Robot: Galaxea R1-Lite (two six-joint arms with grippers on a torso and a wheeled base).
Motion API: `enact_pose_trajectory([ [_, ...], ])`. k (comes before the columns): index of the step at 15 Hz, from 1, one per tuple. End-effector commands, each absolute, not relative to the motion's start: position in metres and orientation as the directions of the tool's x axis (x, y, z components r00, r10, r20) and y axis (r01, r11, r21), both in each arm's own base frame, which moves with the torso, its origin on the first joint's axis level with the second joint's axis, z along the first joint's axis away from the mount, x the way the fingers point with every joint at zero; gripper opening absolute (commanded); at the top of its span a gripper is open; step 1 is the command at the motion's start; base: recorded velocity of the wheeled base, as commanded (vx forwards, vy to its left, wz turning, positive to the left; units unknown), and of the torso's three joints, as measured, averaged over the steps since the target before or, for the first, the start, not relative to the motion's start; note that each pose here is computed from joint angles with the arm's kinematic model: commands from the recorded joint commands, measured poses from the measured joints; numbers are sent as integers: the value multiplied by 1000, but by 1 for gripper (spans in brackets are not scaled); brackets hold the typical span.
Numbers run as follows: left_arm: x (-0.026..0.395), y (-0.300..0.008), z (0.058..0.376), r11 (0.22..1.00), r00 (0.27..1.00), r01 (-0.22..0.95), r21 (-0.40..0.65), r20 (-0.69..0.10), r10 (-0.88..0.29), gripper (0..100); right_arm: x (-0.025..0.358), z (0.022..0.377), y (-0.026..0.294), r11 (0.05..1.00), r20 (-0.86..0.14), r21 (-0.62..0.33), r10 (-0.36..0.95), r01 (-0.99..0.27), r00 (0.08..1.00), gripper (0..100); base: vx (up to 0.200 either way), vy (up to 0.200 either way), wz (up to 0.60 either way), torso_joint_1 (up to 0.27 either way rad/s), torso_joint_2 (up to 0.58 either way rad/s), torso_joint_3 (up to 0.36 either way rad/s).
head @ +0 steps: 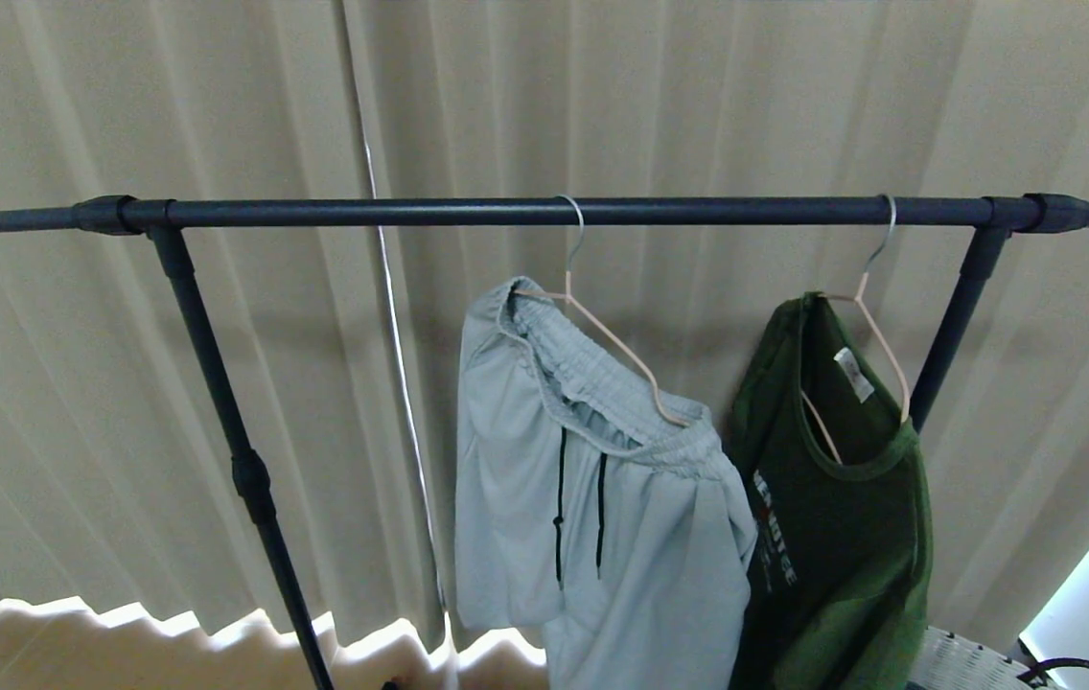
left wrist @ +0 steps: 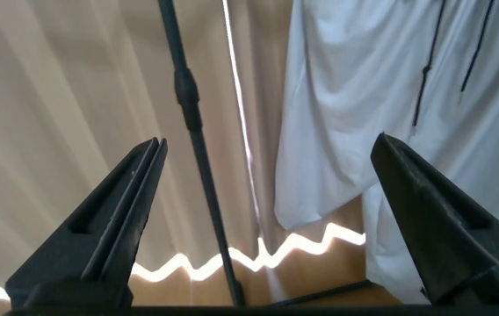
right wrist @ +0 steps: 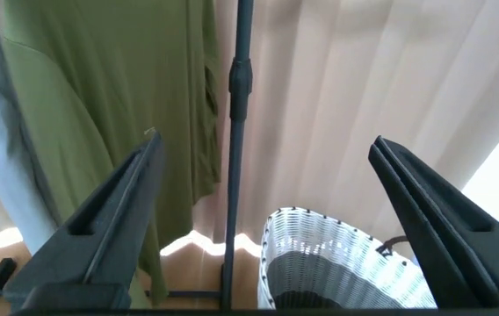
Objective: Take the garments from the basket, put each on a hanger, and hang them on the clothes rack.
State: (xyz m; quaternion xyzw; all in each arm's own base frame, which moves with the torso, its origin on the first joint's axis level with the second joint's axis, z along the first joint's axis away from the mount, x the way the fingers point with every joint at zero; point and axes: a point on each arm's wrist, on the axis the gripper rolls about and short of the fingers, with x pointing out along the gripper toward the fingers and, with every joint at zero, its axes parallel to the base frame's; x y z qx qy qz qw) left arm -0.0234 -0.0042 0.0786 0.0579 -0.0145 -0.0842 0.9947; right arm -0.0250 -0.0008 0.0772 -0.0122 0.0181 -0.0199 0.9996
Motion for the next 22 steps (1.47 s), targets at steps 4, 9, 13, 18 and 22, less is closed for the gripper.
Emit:
enact_pose_trajectory([
  [4, -24, -4, 80, 981, 985, 164, 100, 29, -168, 100, -25, 77, -1, 999, -35, 17, -35, 36, 999, 100, 0, 0, 0, 0, 0, 0],
  [9, -23, -4, 79, 982, 986, 163, 100, 27, -166, 100, -25, 77, -1, 999, -35, 18, -51, 51, 998, 100, 0, 0, 0, 0, 0, 0],
  [13, -24, -4, 80, 982, 986, 163, 97, 29, -166, 100, -24, 77, -2, 995, -12, 51, -87, 88, 996, 100, 0, 0, 0, 0, 0, 0],
  [18, -24, -4, 80, 982, 986, 163, 97, 29, -166, 100, -24, 77, -2, 994, -9, 54, -92, 92, 996, 100, 0, 0, 0, 0, 0, 0],
  [22, -24, -4, 80, 982, 985, 164, 97, 29, -168, 100, -24, 77, -2, 994, -11, 54, -95, 95, 995, 100, 0, 0, 0, 0, 0, 0],
])
